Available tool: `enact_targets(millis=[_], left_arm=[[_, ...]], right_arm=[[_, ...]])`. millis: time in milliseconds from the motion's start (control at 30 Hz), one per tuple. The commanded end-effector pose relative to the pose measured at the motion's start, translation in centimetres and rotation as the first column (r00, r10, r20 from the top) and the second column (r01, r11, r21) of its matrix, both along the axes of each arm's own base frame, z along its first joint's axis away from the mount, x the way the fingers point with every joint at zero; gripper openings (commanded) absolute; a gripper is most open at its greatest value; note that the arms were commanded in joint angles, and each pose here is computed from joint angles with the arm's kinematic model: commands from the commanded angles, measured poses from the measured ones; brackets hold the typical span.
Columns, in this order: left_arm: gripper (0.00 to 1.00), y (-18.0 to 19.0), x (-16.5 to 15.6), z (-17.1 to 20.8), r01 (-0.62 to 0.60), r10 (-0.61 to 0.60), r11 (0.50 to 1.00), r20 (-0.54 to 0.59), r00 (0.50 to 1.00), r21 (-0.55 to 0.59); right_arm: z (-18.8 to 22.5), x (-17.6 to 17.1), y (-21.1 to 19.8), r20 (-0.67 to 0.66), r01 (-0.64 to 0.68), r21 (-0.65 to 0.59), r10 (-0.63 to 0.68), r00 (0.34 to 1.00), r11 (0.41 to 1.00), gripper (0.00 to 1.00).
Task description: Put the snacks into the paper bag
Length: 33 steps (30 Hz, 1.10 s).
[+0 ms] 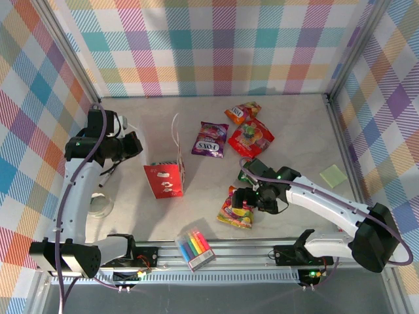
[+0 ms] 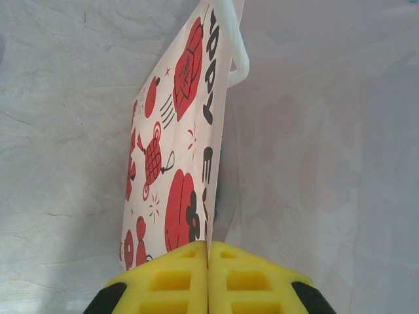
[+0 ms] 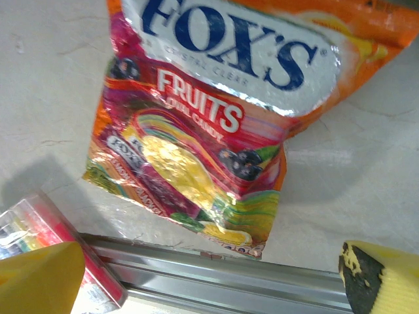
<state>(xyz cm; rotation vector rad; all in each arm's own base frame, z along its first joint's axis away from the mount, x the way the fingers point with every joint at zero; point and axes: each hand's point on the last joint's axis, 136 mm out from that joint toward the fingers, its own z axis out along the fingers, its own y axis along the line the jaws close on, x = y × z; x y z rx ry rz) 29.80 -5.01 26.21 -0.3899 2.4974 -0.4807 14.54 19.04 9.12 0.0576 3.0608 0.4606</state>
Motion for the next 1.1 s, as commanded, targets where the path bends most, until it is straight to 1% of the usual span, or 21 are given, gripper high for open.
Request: enact_targets(millis=[0,167,600,733,867,967,1067], left_arm=[[0.03,0.0,-0.3,0.3,0.002,-0.002,1.0,-0.002,1.0,-0.019],[0.03,-0.1,-0.5,-0.1,0.006,-0.006,1.0,-0.012,1.0,-0.019],[0.03,0.0,-0.3,-0.2,0.007,-0.007,1.0,-0.017,1.0,-0.013],[0.03,0.0,-0.3,-0.3,0.008,-0.008,1.0,-0.023,1.0,-0.008],[0.03,0.1,-0.2,-0.4,0.005,-0.005,1.0,-0.026,1.0,-0.005],[0.03,0.1,-0.2,-0.4,0.005,-0.005,1.0,-0.031,1.0,-0.004],[0.03,0.1,-0.3,-0.5,0.005,-0.005,1.0,-0.033,0.999,-0.002]], right_arm=[[-0.7,0.1,0.9,-0.024,0.048,0.057,-0.047,0.999,0.997,0.99],[-3.0,-0.2,1.5,-0.083,0.048,0.055,-0.043,0.996,0.997,0.99],[-7.7,0.0,1.9,-0.15,0.094,0.03,-0.088,0.985,0.995,0.99],[-8.4,0.5,2.3,-0.155,0.101,0.027,-0.096,0.983,0.995,1.0],[-8.3,1.6,3.3,-0.137,0.091,0.042,-0.085,0.987,0.995,0.95],[-8.3,2.3,3.8,-0.135,0.078,0.035,-0.073,0.988,0.996,0.87],[-8.2,2.8,3.9,-0.126,0.077,0.019,-0.074,0.989,0.997,0.77]])
